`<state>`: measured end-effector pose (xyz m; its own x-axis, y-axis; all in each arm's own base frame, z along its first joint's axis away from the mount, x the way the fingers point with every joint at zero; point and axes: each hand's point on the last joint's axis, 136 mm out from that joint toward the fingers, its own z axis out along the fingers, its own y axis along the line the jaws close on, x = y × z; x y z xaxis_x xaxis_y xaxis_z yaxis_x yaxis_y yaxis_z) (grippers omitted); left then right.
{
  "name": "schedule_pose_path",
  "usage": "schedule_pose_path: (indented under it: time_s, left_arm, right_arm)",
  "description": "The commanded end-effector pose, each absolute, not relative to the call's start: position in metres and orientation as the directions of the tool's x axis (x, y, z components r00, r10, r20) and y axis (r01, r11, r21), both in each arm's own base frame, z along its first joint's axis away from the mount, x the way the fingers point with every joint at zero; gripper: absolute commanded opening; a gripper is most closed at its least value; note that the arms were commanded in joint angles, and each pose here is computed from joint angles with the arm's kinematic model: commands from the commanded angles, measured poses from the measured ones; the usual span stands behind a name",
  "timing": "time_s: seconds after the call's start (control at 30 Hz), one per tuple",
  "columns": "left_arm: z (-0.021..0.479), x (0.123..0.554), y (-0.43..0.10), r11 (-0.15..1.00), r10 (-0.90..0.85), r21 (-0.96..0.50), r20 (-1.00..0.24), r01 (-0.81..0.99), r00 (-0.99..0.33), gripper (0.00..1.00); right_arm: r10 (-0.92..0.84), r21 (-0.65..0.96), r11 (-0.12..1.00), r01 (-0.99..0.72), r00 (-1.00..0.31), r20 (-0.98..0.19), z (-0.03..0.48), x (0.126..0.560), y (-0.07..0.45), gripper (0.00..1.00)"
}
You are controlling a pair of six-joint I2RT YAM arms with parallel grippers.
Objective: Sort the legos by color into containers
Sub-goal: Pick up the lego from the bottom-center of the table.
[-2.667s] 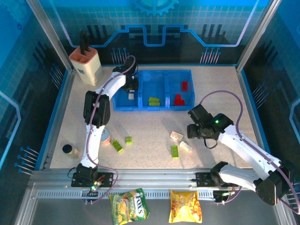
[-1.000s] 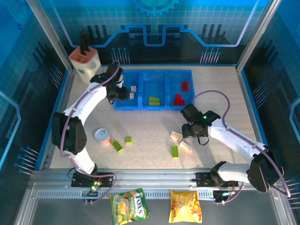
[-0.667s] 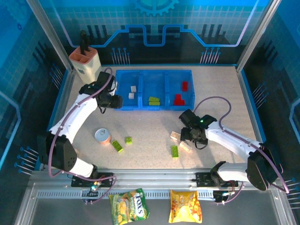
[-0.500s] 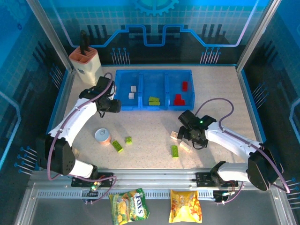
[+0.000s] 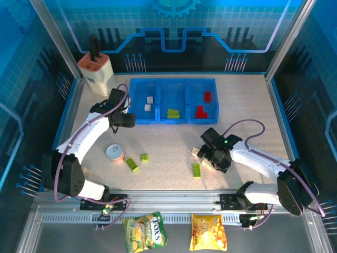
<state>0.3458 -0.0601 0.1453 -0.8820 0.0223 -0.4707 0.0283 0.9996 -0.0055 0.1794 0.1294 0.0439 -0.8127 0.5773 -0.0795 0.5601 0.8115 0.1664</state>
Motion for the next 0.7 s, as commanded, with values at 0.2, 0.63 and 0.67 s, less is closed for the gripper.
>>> schedule_pose_path:
  time_s: [0.2, 0.63, 0.67]
  left_arm:
    - [0.146, 0.346, -0.054, 0.999, 0.002, -0.028, -0.482, 0.018, -0.876, 0.53]
    - [0.145, 0.346, -0.055, 0.999, 0.001, -0.034, -0.478, 0.019, -0.878, 0.53]
    - [0.145, 0.346, -0.055, 0.999, 0.001, -0.034, -0.477, 0.020, -0.879, 0.53]
  right_arm:
    - [0.632, 0.148, 0.768, 0.623, -0.775, -0.013, 0.019, 0.170, 0.136, 0.86]
    - [0.628, 0.121, 0.774, 0.621, -0.778, -0.026, 0.016, 0.170, 0.131, 0.72]
    - [0.628, 0.122, 0.774, 0.621, -0.778, -0.025, 0.016, 0.170, 0.131, 0.70]
